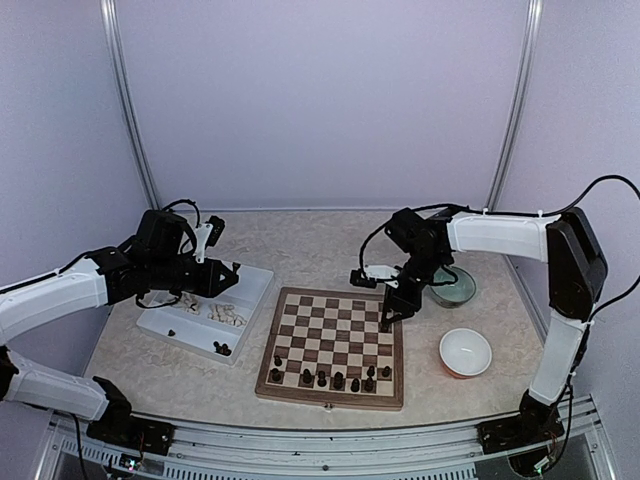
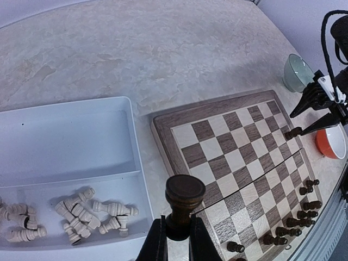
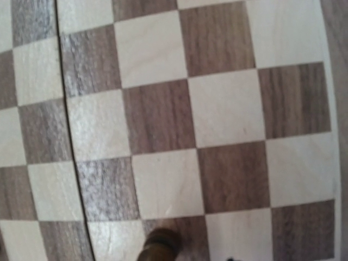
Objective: Set up the chess pieces on the board
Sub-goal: Pick up the knight from the chessboard, then place the knight at g8, then pass from the left arm to the right
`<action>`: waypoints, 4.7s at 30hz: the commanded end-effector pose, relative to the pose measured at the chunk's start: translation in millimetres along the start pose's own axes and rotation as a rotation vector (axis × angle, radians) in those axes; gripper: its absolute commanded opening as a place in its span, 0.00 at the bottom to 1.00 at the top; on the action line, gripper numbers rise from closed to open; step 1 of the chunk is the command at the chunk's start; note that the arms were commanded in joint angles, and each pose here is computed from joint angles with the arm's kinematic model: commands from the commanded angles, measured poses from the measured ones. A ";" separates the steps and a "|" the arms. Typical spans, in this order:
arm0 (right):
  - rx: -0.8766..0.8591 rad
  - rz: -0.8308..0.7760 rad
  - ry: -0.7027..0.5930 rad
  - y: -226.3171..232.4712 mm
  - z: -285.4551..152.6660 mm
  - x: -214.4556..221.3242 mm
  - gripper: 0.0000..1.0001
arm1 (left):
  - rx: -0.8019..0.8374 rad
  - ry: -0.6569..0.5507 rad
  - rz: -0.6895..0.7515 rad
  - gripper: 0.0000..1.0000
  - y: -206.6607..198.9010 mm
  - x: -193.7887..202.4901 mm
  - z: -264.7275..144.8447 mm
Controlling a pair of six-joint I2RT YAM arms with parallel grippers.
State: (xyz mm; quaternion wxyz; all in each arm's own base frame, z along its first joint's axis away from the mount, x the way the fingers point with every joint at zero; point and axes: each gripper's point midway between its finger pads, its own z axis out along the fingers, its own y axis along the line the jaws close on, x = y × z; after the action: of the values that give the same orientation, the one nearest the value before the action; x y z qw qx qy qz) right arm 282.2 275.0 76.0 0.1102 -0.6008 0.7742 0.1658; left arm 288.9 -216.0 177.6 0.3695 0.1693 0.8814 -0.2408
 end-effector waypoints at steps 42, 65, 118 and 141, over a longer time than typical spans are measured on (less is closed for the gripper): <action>-0.176 -0.525 -0.037 170.7 43.4 -164.6 0.02 | 0.009 -0.034 -0.024 0.04 8.4 -8.9 -5.8; -0.189 -0.558 0.076 187.2 82.4 -149.8 0.03 | 0.018 -0.043 -0.031 0.04 9.3 -11.1 -8.9; 0.316 -0.809 -0.156 131.4 -56.5 -141.4 0.46 | 0.589 0.452 0.107 0.07 -182.9 57.4 38.0; 0.379 -0.847 -0.028 126.6 -24.4 -120.1 0.10 | 0.646 0.495 0.093 0.12 -196.1 66.9 39.4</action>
State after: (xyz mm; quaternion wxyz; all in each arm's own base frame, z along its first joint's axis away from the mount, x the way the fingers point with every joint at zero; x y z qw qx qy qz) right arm 192.3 398.0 159.4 0.2786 -0.8377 0.4686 -0.0325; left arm 169.7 -383.9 158.2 0.0801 0.3697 0.8182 -0.4331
